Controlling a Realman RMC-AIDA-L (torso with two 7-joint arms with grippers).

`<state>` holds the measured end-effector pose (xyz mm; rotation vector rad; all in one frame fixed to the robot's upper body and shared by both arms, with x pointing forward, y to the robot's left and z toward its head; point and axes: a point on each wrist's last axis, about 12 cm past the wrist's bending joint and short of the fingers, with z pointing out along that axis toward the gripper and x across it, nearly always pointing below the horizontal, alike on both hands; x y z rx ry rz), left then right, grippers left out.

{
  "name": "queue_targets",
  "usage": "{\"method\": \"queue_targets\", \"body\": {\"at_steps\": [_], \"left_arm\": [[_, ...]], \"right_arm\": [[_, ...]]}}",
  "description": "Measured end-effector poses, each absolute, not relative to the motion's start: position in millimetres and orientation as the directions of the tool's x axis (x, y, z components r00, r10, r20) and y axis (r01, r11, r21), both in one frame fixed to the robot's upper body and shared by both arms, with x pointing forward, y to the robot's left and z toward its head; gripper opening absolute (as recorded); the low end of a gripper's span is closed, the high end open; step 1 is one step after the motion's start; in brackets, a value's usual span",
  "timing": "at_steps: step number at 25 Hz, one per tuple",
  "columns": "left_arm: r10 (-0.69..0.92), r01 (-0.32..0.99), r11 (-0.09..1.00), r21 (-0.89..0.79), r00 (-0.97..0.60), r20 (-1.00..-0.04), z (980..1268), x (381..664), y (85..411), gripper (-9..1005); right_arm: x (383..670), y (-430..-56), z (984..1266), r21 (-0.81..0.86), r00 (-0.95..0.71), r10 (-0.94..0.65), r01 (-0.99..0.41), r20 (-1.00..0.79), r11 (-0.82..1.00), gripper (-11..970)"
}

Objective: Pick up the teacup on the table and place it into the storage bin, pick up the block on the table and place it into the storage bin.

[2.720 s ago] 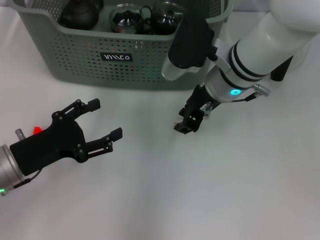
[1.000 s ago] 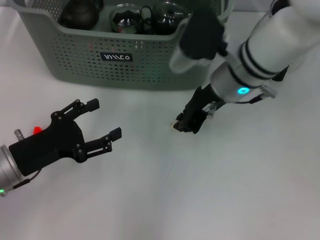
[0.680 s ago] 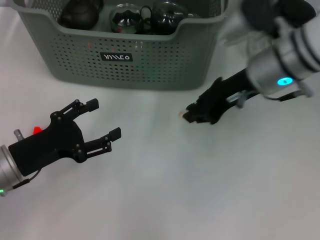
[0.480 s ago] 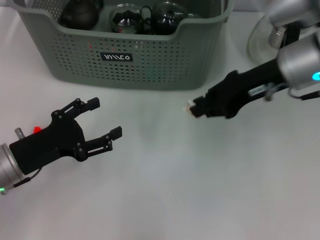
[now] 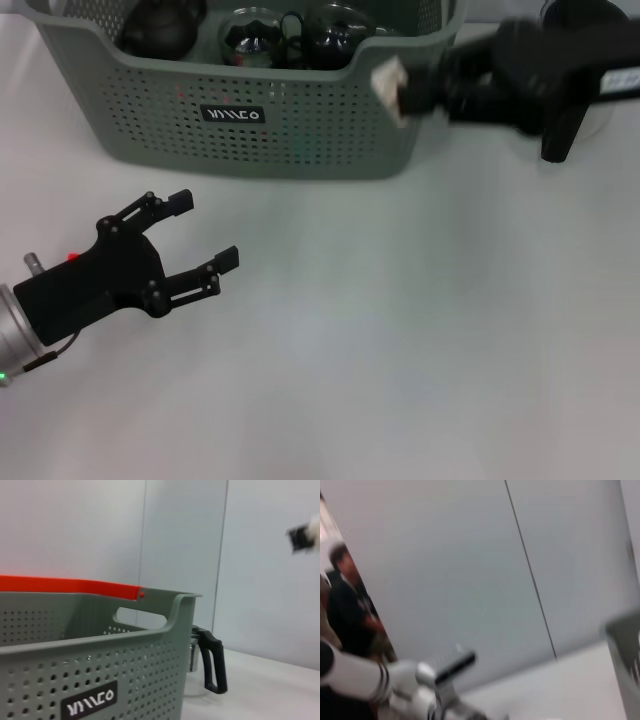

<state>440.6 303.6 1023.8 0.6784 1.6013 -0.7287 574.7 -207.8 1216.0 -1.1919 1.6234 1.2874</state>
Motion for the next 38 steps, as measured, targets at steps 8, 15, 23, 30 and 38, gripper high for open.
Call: {"method": "queue_targets", "body": {"at_steps": [8, 15, 23, 30, 38], "left_arm": [[0.031, 0.765, 0.639, -0.088, -0.139, -0.99, 1024, 441, 305, 901], [0.02, 0.761, 0.642, -0.092, -0.137, -0.99, 1024, 440, 304, 901], [-0.009, 0.759, 0.642, -0.112, -0.138, -0.99, 1024, 441, 301, 901], [-0.029, 0.764, 0.633, -0.125, -0.138, -0.99, 1024, 443, 295, 901], [-0.036, 0.764, 0.633, -0.126, -0.134, -0.99, 1025, 445, 294, 901]], "right_arm": [[587, -211, 1252, 0.215, -0.214, 0.013, -0.973, -0.977, 0.08, 172], [630, -193, 1278, 0.201, -0.201, 0.034, -0.927, -0.979, 0.317, 173], [682, -129, 1283, 0.104, -0.299, -0.262, -0.818, -0.918, 0.566, 173], [689, -67, 1263, -0.076, -0.282, -0.525, -0.825, -0.803, 0.56, 172], [696, -41, 1245, -0.151, -0.308, -0.57, -0.771, -0.762, 0.619, 211]]}}
